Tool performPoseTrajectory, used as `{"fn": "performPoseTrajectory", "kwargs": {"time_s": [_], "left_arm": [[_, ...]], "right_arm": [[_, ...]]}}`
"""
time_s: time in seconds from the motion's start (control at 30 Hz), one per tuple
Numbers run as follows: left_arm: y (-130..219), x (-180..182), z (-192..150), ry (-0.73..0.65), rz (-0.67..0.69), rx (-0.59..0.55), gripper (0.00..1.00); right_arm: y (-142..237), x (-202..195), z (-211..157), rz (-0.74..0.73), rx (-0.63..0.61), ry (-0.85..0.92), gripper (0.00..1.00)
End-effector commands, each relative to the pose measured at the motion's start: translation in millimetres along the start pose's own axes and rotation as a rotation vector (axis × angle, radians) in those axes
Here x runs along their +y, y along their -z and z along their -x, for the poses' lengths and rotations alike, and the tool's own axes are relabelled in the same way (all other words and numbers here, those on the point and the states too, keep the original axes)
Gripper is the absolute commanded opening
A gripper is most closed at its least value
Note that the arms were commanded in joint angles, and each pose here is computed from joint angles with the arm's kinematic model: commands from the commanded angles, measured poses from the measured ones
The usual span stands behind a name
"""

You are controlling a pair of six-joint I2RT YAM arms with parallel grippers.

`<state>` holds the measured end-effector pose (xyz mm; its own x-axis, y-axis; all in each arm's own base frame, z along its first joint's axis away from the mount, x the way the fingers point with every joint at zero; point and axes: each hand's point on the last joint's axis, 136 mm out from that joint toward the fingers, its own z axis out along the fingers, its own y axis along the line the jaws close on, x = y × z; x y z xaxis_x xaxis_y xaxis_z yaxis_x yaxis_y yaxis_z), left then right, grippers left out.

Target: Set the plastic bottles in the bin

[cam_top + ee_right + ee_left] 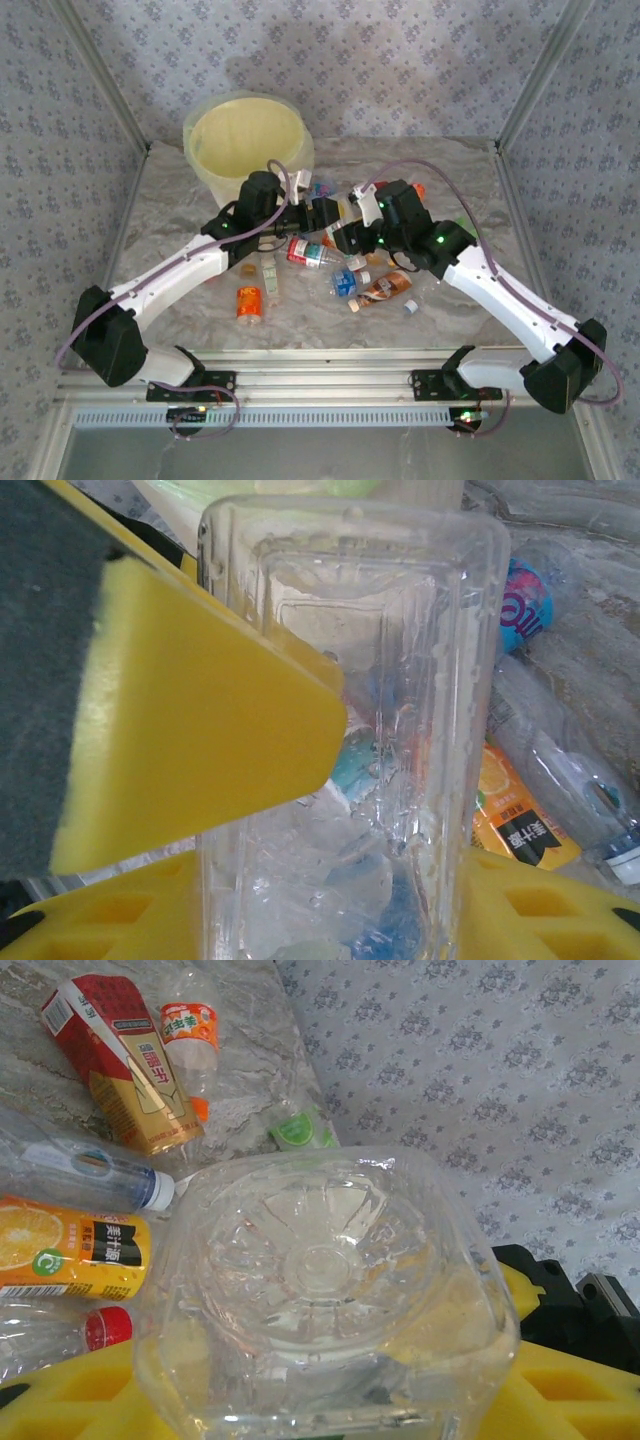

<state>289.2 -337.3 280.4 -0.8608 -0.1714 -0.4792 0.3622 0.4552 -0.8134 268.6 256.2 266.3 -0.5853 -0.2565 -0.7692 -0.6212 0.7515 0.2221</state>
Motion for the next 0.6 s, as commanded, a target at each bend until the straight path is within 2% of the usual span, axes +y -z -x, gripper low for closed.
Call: {"fn": "performPoseTrajectory", "kwargs": {"time_s": [0.0, 0.3, 0.57], "left_arm": [[2.3, -19.0, 9.3, -0.013, -0.031, -0.014, 0.58], [13.6, -16.5, 16.1, -0.033, 0.023, -0.030, 0.54], [40.8, -13.3, 44.2, -0.063, 0.054, -0.089, 0.52]], "right_arm": [[5.1, 21.1, 13.3, 0.046, -0.022, 0.070, 0.59], [13.0, 25.5, 22.1, 0.044, -0.047, 0.083, 0.78], [42.5, 36.3, 25.5, 0.095, -0.089, 0.085, 0.99]]}}
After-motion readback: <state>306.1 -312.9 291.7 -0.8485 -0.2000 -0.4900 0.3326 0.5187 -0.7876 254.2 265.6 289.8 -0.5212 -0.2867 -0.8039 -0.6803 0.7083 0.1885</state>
